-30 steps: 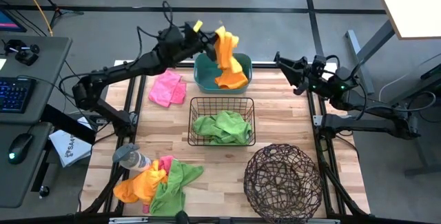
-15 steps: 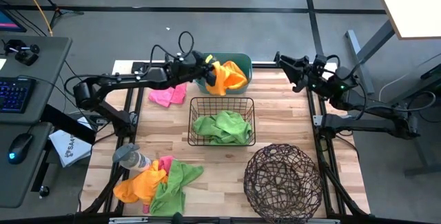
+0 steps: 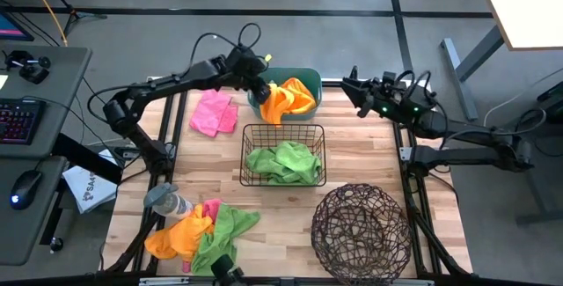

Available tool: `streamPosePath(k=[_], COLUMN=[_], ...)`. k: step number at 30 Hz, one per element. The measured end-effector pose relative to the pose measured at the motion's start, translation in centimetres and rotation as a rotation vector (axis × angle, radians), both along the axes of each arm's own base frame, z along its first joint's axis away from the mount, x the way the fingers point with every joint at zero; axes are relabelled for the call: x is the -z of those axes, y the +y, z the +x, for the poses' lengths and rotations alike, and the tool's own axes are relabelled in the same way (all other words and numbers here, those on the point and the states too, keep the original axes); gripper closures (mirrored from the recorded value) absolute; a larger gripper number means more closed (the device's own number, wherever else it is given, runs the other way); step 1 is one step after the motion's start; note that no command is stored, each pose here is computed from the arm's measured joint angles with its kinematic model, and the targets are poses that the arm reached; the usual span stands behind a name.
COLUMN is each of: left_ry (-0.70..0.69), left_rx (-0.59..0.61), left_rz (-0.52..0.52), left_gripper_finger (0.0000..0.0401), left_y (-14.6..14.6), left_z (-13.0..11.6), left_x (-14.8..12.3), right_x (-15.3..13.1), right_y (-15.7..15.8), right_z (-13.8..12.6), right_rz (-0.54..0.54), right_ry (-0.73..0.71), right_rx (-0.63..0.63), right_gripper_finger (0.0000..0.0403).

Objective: Sort microfiber towel by color & place in baskets
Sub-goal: Put the top orange microfiber cloth into the blue and green bin

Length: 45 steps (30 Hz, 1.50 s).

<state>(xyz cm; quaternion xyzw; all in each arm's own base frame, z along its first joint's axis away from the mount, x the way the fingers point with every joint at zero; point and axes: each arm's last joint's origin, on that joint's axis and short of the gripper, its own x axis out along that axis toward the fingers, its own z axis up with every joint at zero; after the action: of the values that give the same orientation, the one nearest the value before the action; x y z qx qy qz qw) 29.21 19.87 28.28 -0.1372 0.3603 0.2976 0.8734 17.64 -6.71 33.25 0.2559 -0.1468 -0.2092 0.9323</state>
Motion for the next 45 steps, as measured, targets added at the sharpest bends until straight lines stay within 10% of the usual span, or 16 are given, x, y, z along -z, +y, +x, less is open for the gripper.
streamPosePath(k=[6, 14, 22, 37, 45], left_ry=[-0.02, -0.128, -0.016, -0.007, 0.054], left_rx=[0.003, 0.254, 0.129, -0.174, -0.117], left_rz=[0.119, -0.395, -0.299, -0.168, -0.168], left_gripper_finger=[0.0176, 0.0175, 0.0382, 0.0401, 0.0401], left_y=[1.4, -1.4, -5.6, 5.9, 5.4], left_z=[-0.3, 0.0, 2.1, 5.0, 5.9], left_x=[-3.1, -1.9, 1.9, 8.2, 8.2], right_x=[0.4, 0.3, 0.3, 0.7, 0.6], right_y=[-0.4, -0.3, -0.3, -0.3, -0.3], right_z=[0.5, 0.6, 0.6, 0.7, 0.7], right_rz=[0.047, 0.075, 0.041, 0.028, 0.032], right_ry=[-0.009, -0.03, -0.011, 0.032, 0.028], right_rx=[0.036, 0.02, 0.022, 0.034, 0.033], right_gripper_finger=[0.0219, 0.0219, 0.0219, 0.0219, 0.0219])
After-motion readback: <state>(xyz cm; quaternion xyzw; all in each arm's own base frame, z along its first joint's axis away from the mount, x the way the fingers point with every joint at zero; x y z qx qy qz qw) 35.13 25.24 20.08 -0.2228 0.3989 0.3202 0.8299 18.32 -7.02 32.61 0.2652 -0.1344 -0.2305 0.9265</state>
